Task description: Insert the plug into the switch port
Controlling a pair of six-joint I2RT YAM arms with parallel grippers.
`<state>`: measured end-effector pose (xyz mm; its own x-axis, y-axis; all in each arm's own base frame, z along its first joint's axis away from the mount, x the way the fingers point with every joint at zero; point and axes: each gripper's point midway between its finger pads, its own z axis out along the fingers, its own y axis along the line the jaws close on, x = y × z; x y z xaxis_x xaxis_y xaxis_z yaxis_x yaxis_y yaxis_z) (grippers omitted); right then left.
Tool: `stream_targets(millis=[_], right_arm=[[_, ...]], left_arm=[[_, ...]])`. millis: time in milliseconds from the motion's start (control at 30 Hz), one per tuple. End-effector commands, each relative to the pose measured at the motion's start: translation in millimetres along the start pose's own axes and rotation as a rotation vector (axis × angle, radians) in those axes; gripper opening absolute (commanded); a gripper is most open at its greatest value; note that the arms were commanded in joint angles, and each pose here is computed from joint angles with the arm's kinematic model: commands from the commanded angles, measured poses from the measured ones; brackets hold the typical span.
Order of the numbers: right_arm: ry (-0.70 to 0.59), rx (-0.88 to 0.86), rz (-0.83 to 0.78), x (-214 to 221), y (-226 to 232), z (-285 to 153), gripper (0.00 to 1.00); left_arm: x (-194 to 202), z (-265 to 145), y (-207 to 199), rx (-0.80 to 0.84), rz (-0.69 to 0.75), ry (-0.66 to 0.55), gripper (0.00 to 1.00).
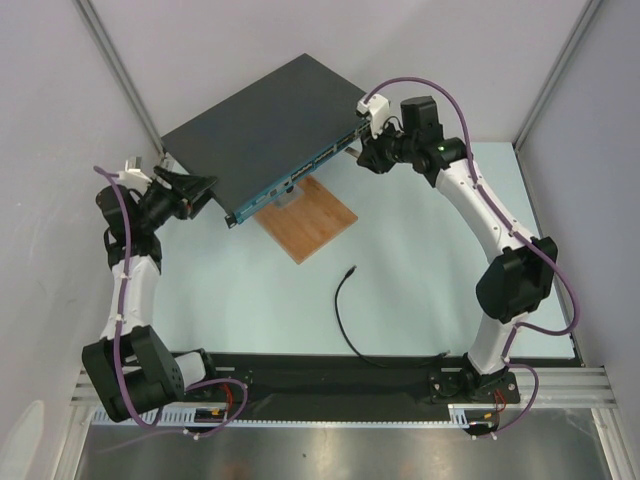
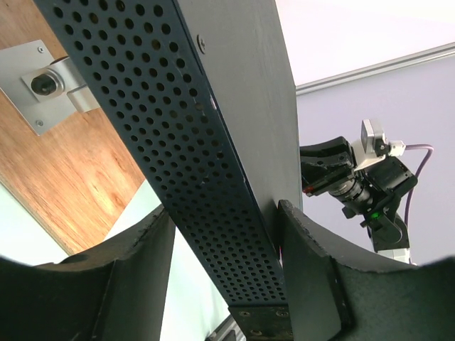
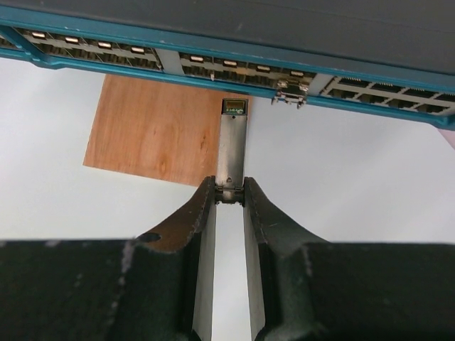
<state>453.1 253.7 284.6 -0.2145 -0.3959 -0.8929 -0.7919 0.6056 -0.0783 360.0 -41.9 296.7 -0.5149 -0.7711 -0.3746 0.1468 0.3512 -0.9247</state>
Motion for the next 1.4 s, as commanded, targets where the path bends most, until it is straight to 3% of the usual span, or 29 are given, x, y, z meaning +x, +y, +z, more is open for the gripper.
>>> stream_targets(millis=[0,767,1367], right_arm=[[-0.092,0.013,-0.042,-41,1,-31,0.0],[-0.091,0.041,-0.017,-45,4,-27,0.0],[-0.107,0.13,0.118,-37,-1,-28,0.0]], left_arm=[[-14,8,-16,0.036,0.088,-0.033,0.0],[-14,7,-17,0.028,0.091,-0.034,0.0],[-15,8,-14,0.022,0.083,-0.042,0.0]])
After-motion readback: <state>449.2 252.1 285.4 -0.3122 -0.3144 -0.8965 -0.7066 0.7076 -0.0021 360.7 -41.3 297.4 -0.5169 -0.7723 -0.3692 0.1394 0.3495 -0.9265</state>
